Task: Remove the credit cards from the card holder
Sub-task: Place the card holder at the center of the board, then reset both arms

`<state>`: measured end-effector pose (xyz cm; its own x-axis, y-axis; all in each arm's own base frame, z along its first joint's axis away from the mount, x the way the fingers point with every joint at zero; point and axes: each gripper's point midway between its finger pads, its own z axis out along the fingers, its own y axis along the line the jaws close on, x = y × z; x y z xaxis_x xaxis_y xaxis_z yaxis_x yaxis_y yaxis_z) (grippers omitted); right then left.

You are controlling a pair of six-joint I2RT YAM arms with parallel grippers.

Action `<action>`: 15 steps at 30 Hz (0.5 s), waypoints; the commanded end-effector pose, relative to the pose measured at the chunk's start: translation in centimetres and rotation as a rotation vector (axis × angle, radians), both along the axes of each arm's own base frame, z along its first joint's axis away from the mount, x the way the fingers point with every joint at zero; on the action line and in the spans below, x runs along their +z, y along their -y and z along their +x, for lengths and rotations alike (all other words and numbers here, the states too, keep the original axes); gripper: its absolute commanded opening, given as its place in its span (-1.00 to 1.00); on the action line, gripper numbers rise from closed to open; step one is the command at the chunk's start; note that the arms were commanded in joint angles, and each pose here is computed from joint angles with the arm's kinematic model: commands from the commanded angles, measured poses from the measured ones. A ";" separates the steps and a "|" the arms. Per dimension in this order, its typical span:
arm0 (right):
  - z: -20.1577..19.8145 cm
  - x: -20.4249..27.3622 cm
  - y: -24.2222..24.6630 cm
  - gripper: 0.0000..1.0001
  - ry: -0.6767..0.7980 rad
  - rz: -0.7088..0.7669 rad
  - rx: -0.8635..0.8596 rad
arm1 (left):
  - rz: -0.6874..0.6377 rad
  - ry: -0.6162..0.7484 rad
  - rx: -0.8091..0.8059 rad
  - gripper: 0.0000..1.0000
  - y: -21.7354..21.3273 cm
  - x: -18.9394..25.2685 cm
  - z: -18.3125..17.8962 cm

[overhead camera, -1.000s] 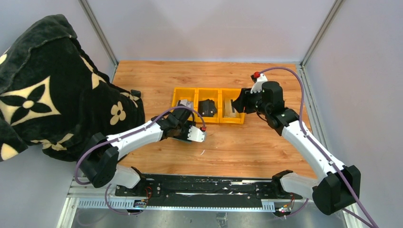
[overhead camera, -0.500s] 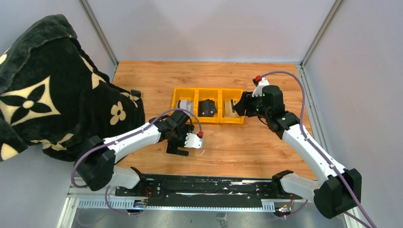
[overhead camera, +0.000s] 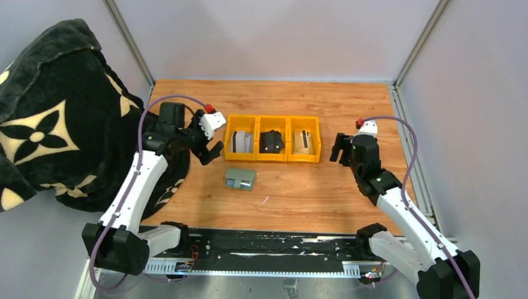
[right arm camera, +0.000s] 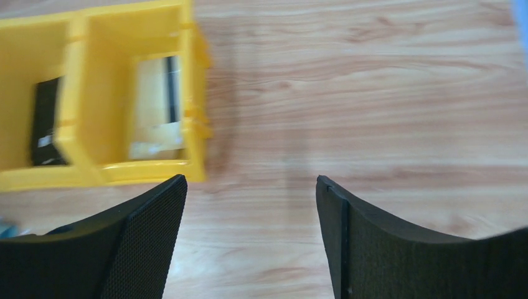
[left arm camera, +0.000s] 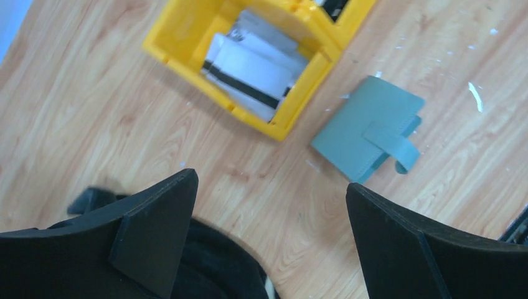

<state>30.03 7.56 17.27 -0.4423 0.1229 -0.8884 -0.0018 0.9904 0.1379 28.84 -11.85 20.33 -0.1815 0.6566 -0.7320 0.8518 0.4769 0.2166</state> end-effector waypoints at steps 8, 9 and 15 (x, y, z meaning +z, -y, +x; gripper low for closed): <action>-2.0 -0.3 12.5 0.67 0.336 -0.146 -0.610 | -0.229 0.194 0.565 1.00 -7.3 -6.0 5.4; -1.9 -0.7 12.8 0.67 0.329 -0.164 -0.616 | -0.248 0.222 0.600 1.00 -7.7 -6.2 5.8; -2.0 -4.1 15.7 0.68 0.233 -0.239 -0.736 | -0.309 0.377 0.777 1.00 -10.5 -7.5 7.5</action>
<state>28.39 -5.18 13.13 -0.1873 0.1075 -0.9764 0.5365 0.8438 -0.0101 32.16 -3.81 8.29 -0.4241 0.3167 -0.8484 0.3932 0.9084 0.1425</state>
